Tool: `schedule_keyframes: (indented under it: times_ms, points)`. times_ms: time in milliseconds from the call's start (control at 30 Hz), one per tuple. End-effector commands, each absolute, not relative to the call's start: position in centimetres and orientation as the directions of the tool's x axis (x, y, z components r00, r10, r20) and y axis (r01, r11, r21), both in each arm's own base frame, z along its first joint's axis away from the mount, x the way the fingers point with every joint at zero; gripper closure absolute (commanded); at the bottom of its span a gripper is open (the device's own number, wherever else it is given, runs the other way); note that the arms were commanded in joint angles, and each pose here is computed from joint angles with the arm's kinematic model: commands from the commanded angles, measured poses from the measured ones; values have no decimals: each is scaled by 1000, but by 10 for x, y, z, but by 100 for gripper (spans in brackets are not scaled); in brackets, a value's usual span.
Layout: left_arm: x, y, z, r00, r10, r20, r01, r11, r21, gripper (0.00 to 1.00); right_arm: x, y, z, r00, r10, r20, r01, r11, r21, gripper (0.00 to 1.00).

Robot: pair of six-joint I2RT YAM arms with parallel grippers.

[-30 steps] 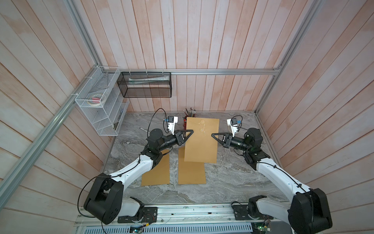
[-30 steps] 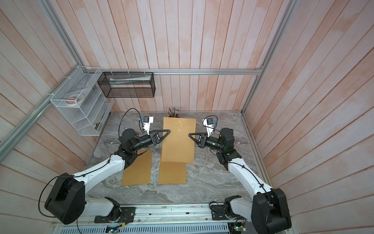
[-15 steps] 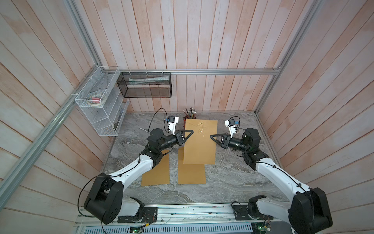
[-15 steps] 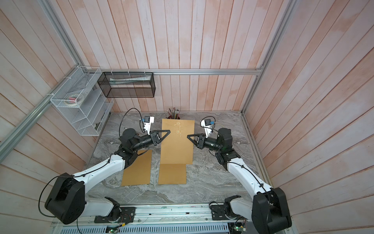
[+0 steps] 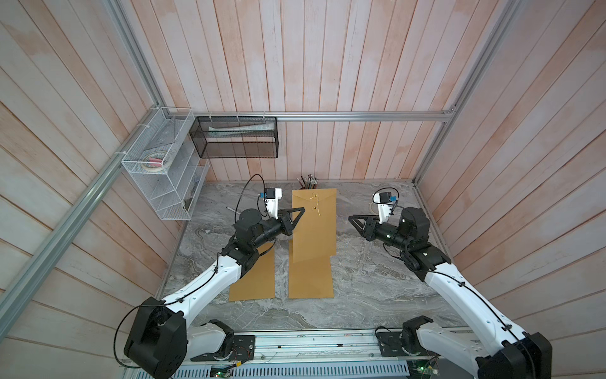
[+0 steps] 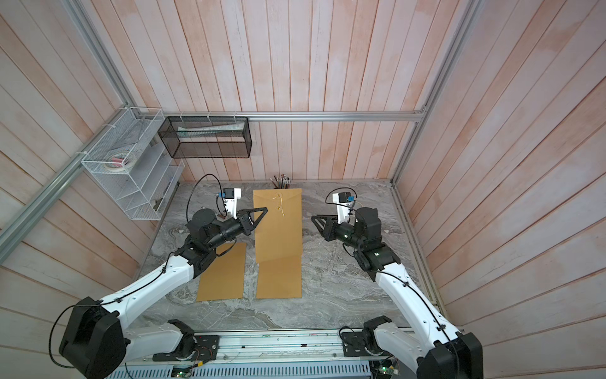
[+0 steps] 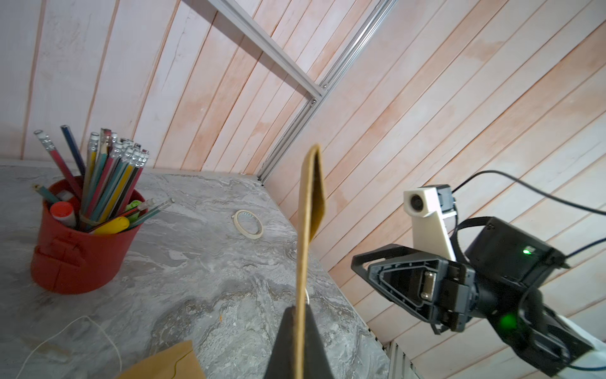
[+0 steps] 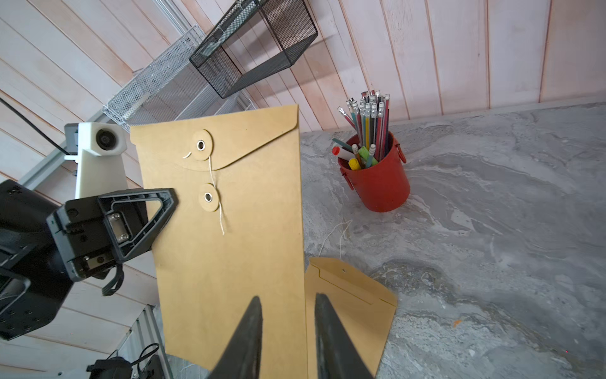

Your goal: Open the file bag

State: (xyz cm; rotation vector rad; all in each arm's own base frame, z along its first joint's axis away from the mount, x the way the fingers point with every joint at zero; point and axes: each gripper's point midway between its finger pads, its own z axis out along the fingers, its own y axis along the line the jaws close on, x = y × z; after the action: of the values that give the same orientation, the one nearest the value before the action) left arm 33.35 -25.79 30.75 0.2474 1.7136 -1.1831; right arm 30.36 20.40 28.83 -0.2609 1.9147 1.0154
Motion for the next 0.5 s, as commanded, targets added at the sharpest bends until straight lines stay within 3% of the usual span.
schedule_keyframes:
  times_ms: [0,467]
  points:
    - [335,-256,309,-447,-330,-832,621,555,-554,100,309,209,287,-535,170,-827,-514,711,479,72]
    - [327,-272,310,-424,-290,-858,629,587,-509,100,320,269,280,-534,65,-843,-545,736,402,74]
